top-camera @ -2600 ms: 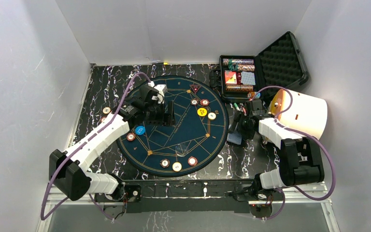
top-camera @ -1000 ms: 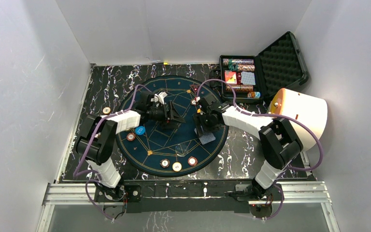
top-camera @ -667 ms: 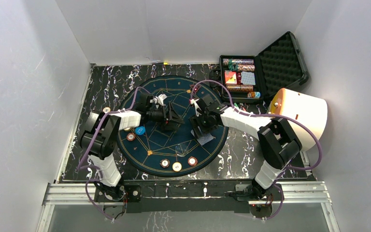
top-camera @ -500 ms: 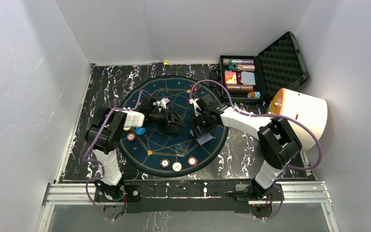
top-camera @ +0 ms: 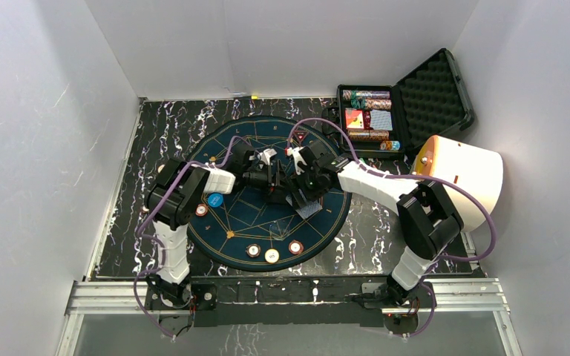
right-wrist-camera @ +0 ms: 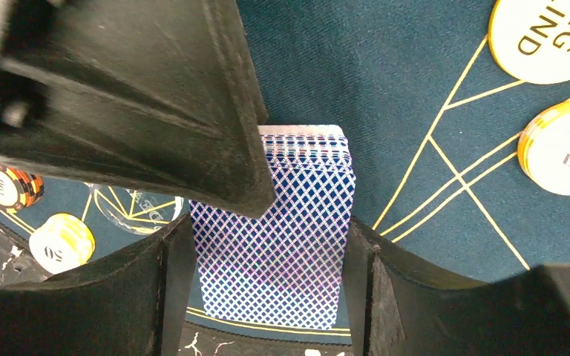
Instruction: Distribute texas hold em gaming equipment
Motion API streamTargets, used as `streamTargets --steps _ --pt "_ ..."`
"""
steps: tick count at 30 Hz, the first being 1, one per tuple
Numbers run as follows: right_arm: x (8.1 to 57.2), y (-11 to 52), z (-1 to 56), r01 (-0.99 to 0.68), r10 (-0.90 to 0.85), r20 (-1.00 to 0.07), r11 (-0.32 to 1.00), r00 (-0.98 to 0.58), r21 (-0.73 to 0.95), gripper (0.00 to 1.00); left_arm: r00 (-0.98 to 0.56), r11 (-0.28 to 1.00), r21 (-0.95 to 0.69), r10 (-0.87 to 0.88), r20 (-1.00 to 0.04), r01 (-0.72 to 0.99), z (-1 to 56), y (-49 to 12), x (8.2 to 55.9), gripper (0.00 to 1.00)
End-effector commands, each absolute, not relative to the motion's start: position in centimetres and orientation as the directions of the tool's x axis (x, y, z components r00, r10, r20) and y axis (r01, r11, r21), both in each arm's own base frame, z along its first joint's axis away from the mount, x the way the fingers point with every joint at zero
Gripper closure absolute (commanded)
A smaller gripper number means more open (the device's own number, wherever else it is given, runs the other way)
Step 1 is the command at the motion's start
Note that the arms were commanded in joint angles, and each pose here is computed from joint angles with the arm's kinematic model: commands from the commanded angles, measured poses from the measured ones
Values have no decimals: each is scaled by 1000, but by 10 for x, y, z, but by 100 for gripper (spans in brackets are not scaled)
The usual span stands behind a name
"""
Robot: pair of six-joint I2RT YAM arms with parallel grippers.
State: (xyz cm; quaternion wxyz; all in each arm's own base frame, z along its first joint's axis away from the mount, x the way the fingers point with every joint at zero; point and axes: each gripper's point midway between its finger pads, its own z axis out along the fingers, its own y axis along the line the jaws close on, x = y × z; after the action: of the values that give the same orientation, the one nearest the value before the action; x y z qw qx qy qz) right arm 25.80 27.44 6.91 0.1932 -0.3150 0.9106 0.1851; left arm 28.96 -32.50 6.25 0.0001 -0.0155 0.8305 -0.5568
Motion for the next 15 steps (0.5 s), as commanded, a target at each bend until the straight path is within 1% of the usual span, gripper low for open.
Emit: streamTargets --steps 1,3,8,12,15 --pt "273 296 94 -684 -486 -556 694 -674 223 90 -1000 335 -942 16 21 -15 72 -335 287 39" --pt "274 296 95 -684 -485 -558 695 -673 222 89 -999 326 -945 23 30 -21 72 -336 284 42" --pt "274 299 91 -689 -493 -551 689 -673 224 90 -998 287 -958 43 38 -24 79 -341 278 52" --pt "276 301 92 -692 -496 -551 687 -670 222 91 -997 272 -962 52 50 -34 81 -342 273 64" --pt "277 302 91 -691 -499 -549 689 -671 219 90 -997 255 -966 52 54 -39 85 -342 271 71"
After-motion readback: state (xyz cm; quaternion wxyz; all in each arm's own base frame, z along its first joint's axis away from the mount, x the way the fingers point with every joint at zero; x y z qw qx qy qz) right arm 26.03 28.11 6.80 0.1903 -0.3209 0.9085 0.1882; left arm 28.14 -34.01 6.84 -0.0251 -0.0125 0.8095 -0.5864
